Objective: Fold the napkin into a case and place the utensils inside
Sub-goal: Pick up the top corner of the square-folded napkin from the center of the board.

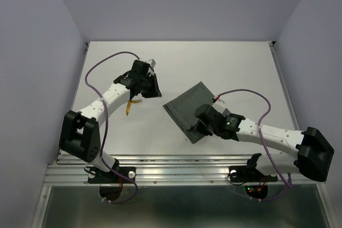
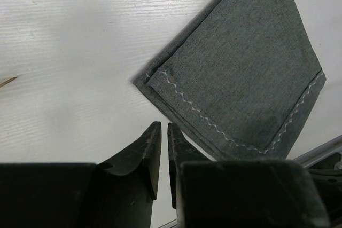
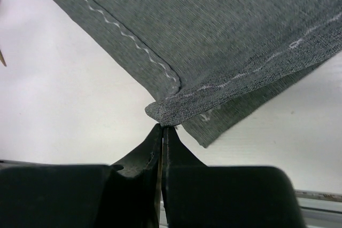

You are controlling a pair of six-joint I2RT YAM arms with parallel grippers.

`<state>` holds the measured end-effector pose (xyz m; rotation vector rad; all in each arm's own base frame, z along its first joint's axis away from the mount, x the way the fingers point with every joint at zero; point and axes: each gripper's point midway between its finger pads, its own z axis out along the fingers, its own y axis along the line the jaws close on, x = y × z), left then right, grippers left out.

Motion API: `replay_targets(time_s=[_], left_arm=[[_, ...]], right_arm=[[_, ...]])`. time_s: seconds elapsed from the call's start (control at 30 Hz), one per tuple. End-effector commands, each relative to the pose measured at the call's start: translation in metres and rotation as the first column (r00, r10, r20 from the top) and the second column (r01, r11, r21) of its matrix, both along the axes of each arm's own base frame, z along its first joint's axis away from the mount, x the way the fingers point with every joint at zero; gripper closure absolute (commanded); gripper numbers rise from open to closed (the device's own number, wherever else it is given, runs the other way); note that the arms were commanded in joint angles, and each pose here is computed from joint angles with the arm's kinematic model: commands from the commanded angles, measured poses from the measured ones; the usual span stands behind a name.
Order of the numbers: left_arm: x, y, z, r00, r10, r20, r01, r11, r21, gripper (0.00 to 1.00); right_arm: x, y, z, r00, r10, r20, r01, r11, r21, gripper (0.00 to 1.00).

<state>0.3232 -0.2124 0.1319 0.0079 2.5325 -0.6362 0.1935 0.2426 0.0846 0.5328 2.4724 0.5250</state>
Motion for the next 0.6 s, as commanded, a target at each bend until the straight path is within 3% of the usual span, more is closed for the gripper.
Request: replay_targets(time_s=[0.0, 0.27, 0.57], left_arm=[[-0.001, -0.003, 0.019, 0.998, -0.025, 0.05, 0.026, 0.999, -0.022, 0.78], [-0.004, 0.002, 0.02, 0.998, -0.022, 0.057, 0.022, 1.0, -0.01, 0.78], [-0.008, 0.004, 0.014, 0.999, -0.021, 0.043, 0.021, 1.0, -0.003, 0.78]], right_arm=[[0.035, -0.003, 0.024, 0.992, -0.055, 0.116, 0.061, 0.997, -0.048, 0.99], [0.095, -0.025, 0.034, 0.979, -0.119, 0.168, 0.136, 0.986, -0.093, 0.99], [0.145, -0.042, 0.016, 0.979, -0.152, 0.138, 0.169, 0.978, -0.12, 0.99]])
